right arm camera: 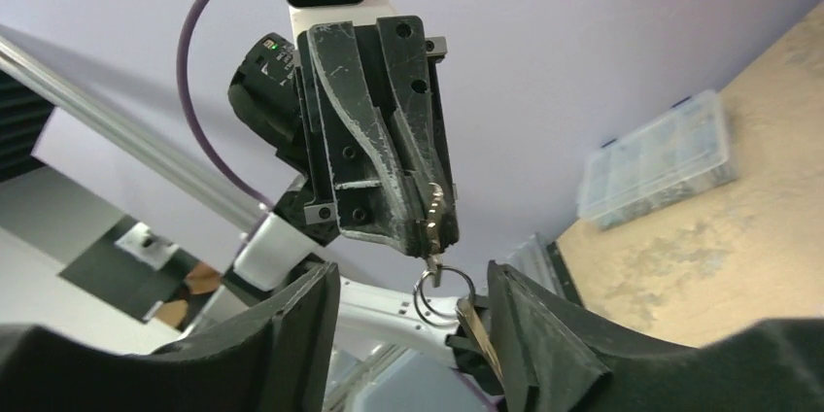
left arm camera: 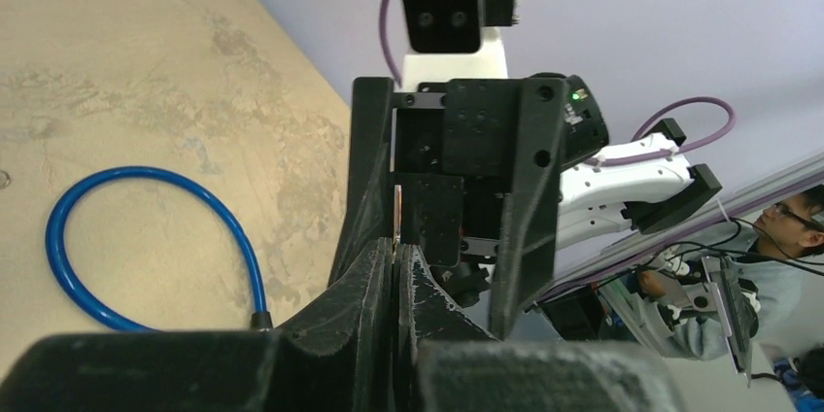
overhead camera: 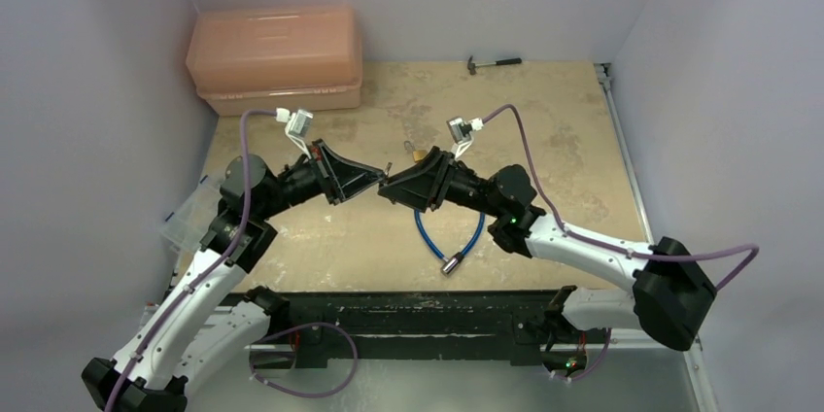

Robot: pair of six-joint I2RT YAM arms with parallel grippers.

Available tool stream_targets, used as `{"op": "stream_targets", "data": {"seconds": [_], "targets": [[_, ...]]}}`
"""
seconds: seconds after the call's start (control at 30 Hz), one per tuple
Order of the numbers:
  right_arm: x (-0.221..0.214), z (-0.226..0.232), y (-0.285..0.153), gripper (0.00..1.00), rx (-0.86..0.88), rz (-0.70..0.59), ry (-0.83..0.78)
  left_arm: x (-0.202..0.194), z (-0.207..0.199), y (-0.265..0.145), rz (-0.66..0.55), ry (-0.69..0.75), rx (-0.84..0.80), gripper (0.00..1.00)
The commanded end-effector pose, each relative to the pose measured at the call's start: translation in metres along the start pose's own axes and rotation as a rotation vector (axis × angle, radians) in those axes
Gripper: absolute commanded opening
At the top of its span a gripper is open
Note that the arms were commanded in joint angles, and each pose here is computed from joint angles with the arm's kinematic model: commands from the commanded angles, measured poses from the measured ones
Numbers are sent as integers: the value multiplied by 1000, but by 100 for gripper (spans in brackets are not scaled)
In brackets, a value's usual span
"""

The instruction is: Unlock with the key

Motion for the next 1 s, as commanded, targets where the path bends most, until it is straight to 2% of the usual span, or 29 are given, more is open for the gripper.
{"op": "stream_targets", "data": {"seconds": [0.0, 0.2, 0.3, 0.5, 0.63, 0.97], "targets": [[11, 21, -8, 69, -28, -29, -124, 4, -3, 2, 1, 28, -12, 0], [21, 26, -21, 72, -110, -64, -206, 7, -6, 5, 1, 24, -50, 0], [27, 28, -23, 69, -161, -71, -247, 7, -8, 5, 17, 29, -74, 0], [34, 34, -17, 62, -173, -65, -283, 5, -11, 4, 33, 29, -113, 0], [35, 35, -13, 52, -162, -62, -280, 3, -12, 4, 39, 24, -134, 0], [37, 36, -8, 39, -144, -55, -278, 1, -15, 3, 53, 18, -173, 0]]}}
Point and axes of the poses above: each gripper's point midway between its finger pads, its own y axis out along the fingers, its own z axis along the line the jaws close on, x = y × z, the point moved 8 cm from there along -y, back along the fingers, and after that the axes turned 7 degrees about y, right-handed, at the moved point
